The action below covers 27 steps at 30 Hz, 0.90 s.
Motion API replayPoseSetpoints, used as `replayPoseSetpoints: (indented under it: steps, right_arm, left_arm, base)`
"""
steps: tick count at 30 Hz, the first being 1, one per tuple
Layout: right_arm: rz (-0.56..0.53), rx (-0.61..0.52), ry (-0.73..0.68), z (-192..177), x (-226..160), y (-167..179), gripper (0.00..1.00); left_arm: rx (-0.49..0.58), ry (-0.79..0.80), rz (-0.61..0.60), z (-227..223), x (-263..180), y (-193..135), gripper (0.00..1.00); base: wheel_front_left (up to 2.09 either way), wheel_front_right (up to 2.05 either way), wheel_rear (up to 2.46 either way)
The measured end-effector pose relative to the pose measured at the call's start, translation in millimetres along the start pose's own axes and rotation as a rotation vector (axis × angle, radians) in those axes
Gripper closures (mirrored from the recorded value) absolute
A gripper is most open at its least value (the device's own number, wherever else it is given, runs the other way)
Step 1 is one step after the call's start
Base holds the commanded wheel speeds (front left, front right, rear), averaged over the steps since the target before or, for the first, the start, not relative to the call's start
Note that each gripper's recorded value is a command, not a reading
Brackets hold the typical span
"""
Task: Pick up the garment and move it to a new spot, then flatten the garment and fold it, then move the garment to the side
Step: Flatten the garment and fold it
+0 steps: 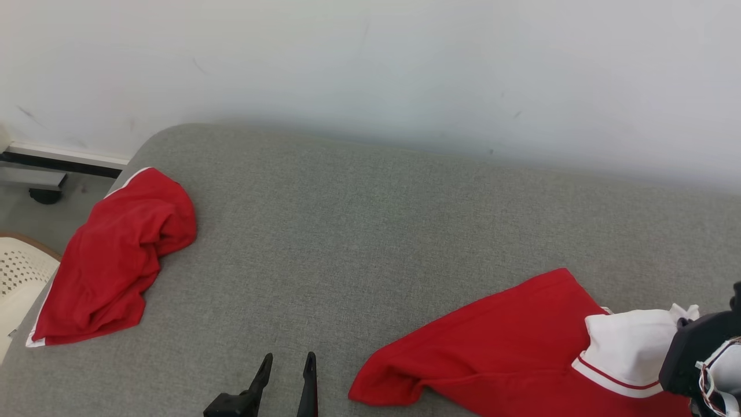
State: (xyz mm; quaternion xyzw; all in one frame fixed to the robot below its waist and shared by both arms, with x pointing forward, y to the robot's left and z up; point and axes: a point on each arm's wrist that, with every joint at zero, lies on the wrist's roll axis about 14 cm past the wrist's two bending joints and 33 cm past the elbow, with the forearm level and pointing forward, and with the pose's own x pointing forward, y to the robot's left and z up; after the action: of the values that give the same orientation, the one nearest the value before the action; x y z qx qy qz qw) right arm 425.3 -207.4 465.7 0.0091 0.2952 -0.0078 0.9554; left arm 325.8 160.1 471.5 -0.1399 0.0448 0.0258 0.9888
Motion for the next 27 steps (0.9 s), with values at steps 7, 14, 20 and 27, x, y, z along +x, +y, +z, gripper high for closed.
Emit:
replayPoseSetpoints:
  steps: [7, 14, 20, 27]
  right_arm:
    - [0.008, 0.017, 0.015, -7, 5, 8, 0.00]
    - [0.017, 0.021, 0.052, -12, 14, 12, 0.00]
    - [0.023, 0.055, 0.092, -7, 33, 14, 0.00]
    - [0.042, 0.099, 0.212, -27, 52, 20, 0.71]
  left_arm:
    - [0.002, -0.005, 0.012, 2, -3, 5, 0.00]
    - [0.000, 0.000, 0.017, 0, -2, 6, 0.00]
    - [0.001, 0.024, 0.007, -5, 1, 3, 0.00]
    - [0.004, 0.034, 0.044, -7, 1, 14, 0.00]
  base:
    - [0.00, 0.00, 0.00]
    - [0.00, 0.00, 0.00]
    - [0.00, 0.00, 0.00]
    - [0.00, 0.00, 0.00]
